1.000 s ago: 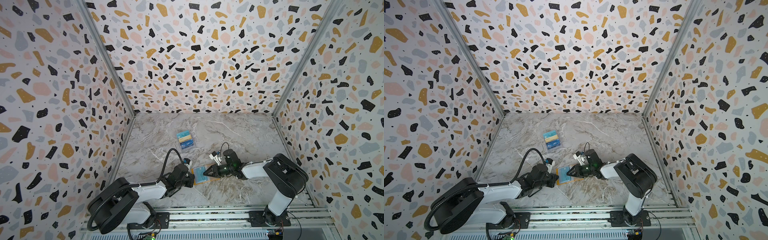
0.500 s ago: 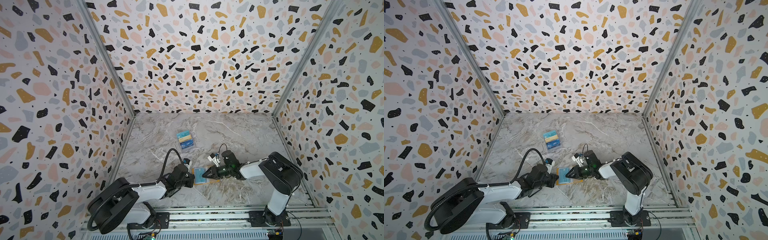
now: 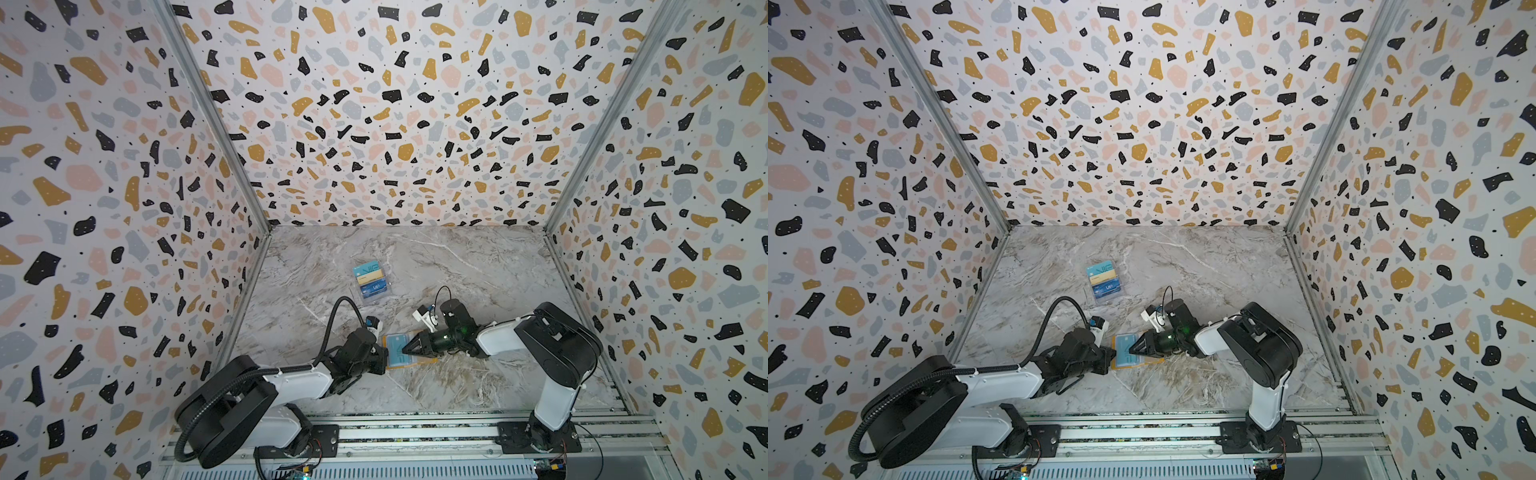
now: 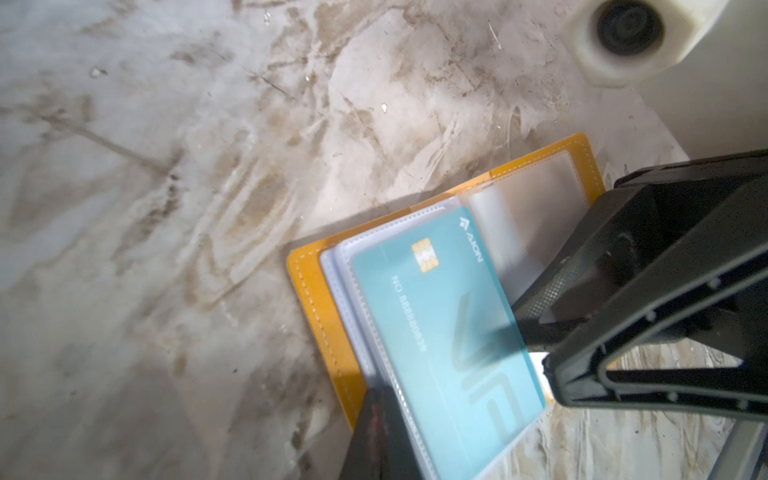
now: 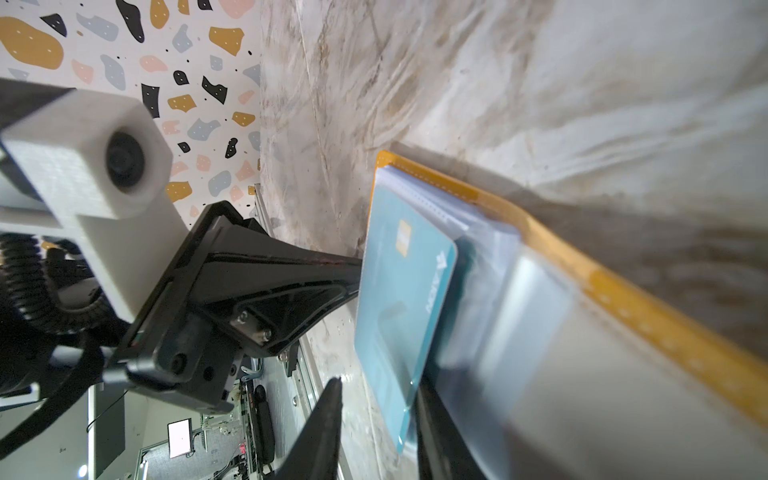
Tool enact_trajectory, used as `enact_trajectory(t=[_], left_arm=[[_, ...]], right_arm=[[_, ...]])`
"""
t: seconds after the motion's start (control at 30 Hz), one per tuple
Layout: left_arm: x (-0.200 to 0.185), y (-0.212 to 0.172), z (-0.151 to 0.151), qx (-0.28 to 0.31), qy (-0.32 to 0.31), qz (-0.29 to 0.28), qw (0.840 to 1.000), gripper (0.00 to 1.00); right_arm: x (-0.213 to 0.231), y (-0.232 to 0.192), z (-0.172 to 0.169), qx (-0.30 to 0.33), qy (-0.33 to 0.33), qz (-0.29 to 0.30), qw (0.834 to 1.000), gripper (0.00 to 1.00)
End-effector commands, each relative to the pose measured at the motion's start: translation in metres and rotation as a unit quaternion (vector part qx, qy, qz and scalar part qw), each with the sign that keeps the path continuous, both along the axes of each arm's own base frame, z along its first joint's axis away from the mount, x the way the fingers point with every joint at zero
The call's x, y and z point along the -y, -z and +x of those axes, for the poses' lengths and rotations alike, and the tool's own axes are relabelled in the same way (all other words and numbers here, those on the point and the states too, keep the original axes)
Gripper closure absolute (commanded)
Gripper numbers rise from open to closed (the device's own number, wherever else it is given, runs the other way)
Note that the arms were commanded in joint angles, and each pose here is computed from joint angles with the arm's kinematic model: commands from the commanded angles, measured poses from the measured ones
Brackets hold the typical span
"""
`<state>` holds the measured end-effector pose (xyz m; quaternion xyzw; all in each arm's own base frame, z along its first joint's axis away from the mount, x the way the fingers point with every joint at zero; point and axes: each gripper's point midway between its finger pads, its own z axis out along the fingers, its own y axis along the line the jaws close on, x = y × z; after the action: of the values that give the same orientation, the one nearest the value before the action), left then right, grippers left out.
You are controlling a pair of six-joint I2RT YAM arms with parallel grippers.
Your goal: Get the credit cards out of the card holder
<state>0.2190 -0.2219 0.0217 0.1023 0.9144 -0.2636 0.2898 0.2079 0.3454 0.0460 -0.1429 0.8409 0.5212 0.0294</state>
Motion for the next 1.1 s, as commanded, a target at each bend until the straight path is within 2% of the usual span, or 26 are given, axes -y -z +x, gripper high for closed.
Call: enact_trajectory(t=[0.0, 0.47, 0.77, 0.97, 1.07], left_arm=[[-0.004, 0.008, -0.008, -0.014, 0.002, 0.007, 1.0, 1.0], [-0.005, 0.011, -0.005, -0.015, -0.002, 0.013, 1.0, 1.0], [-0.007, 0.013, -0.007, -0.017, -0.004, 0.013, 1.0, 1.0], [-0.008, 0.014, -0.008, -0.017, -0.006, 0.012, 1.0, 1.0], [-0.008, 0.013, -0.008, -0.017, -0.006, 0.011, 1.0, 1.0]], right_arm=[[-0.007, -0.001, 0.001, 0.034, -0.017, -0.035, 0.999, 0.68], [0.014, -0.014, 0.007, 0.067, -0.011, -0.063, 0.996, 0.68], [0.003, -0.027, 0.003, 0.051, -0.02, 0.002, 0.999, 0.68], [0.014, -0.004, 0.013, 0.051, 0.012, -0.067, 0.996, 0.68], [0.016, 0.002, 0.014, 0.049, 0.016, -0.081, 0.995, 0.68]])
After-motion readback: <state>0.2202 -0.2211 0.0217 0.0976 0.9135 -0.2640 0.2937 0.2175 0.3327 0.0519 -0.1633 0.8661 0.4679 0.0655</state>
